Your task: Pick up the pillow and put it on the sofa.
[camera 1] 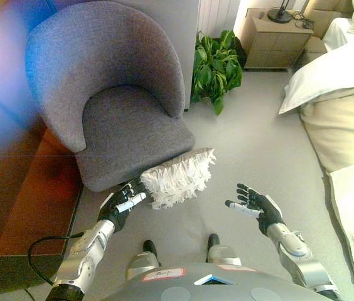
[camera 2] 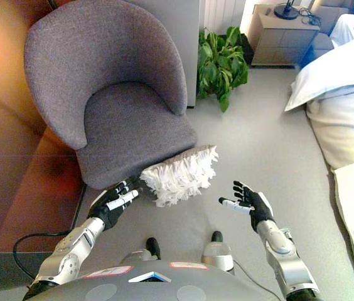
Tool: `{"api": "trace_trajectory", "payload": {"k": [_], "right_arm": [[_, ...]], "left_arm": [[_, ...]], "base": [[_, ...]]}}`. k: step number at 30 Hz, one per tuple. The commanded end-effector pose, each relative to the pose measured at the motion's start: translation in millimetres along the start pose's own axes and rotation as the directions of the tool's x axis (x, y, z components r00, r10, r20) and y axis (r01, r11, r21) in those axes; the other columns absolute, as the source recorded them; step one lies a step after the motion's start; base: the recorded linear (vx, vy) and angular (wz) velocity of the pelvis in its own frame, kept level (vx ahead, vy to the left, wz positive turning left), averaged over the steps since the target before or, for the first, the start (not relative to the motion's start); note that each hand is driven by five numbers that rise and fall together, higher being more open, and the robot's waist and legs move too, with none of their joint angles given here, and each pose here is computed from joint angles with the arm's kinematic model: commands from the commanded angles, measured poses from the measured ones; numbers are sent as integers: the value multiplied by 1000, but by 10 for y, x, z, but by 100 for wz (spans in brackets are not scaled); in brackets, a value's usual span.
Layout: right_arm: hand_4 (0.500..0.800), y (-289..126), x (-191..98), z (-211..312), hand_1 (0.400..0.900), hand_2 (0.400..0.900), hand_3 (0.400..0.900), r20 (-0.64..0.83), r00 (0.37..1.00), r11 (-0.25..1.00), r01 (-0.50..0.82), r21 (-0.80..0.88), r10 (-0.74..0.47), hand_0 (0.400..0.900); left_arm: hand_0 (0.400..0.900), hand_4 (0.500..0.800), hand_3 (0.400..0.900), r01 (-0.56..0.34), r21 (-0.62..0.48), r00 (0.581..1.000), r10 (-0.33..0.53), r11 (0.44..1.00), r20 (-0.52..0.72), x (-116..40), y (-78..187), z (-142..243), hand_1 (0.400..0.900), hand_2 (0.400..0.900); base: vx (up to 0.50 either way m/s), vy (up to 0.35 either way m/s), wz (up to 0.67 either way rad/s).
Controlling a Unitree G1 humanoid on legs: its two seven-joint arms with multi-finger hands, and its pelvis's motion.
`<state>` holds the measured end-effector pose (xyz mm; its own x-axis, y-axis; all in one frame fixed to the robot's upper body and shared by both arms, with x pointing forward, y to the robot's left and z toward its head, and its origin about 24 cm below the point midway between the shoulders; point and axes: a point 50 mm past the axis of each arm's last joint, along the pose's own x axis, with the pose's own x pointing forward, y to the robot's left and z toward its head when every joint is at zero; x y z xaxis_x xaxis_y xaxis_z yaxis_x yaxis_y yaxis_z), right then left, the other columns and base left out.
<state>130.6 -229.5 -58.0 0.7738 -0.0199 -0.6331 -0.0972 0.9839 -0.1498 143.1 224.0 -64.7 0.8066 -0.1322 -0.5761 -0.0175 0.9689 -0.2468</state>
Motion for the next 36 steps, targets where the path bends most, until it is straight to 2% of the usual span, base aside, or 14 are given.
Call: {"api": "trace_trajectory", "payload": {"k": [1,15,36], "right_arm": [[800,8,87,429,900,900,900,201,980,1000,-8,3,7,900],[800,14,94,439,900,900,900,203,979,1000,-2,-10,4,900],[800,-37,94,506,900,900,900,228,974,1000,-5,-24,10,900]], "left_arm": [[900,800,900,37,61,975,-49,997,219,63,-19,577,900,900],[900,800,900,59,85,961,-80,995,265,50,-54,644,900,900],[900,800,900,32,57,967,-46,998,249,17,5,596,900,900]], "base": [[0,0,0],[5,-8,-2],[11,-57,-4]]}}
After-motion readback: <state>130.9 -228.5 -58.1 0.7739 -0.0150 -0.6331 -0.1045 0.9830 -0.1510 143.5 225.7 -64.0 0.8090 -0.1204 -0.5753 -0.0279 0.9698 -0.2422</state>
